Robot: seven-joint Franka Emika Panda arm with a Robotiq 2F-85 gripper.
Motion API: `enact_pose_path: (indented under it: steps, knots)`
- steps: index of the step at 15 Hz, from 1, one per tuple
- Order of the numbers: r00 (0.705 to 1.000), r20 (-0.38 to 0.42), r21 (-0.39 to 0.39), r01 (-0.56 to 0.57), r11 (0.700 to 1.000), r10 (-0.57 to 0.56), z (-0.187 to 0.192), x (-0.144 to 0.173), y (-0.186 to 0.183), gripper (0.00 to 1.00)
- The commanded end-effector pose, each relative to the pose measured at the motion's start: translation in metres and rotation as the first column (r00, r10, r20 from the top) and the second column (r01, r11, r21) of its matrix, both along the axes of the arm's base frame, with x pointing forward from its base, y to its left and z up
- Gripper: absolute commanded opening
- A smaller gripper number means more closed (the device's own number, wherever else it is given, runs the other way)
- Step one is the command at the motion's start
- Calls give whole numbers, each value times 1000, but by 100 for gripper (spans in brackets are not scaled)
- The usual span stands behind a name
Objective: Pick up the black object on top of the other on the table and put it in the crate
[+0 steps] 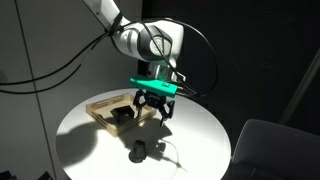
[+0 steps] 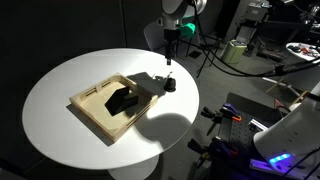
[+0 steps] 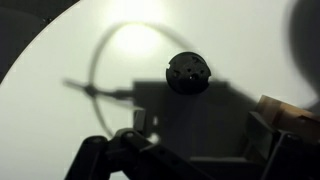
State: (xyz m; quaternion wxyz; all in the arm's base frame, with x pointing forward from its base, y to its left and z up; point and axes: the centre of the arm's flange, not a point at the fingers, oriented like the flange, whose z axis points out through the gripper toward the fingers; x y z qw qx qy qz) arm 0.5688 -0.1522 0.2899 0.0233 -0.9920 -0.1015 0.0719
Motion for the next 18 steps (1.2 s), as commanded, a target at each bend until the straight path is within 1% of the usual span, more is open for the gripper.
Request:
enact_pose_path:
  steps: [1,6,9,12,18]
  knots:
    - [999,-16,4,-48,999,48,-23,-2,-15,100]
    - [996,-15,-7,-85,996,85,-57,-12,-19,100]
    - [994,-25,-27,-106,994,106,-68,-18,-12,100]
    - [989,-31,-51,-146,988,145,-65,-24,5,100]
    - [975,-56,-87,-220,972,215,-55,-27,40,100]
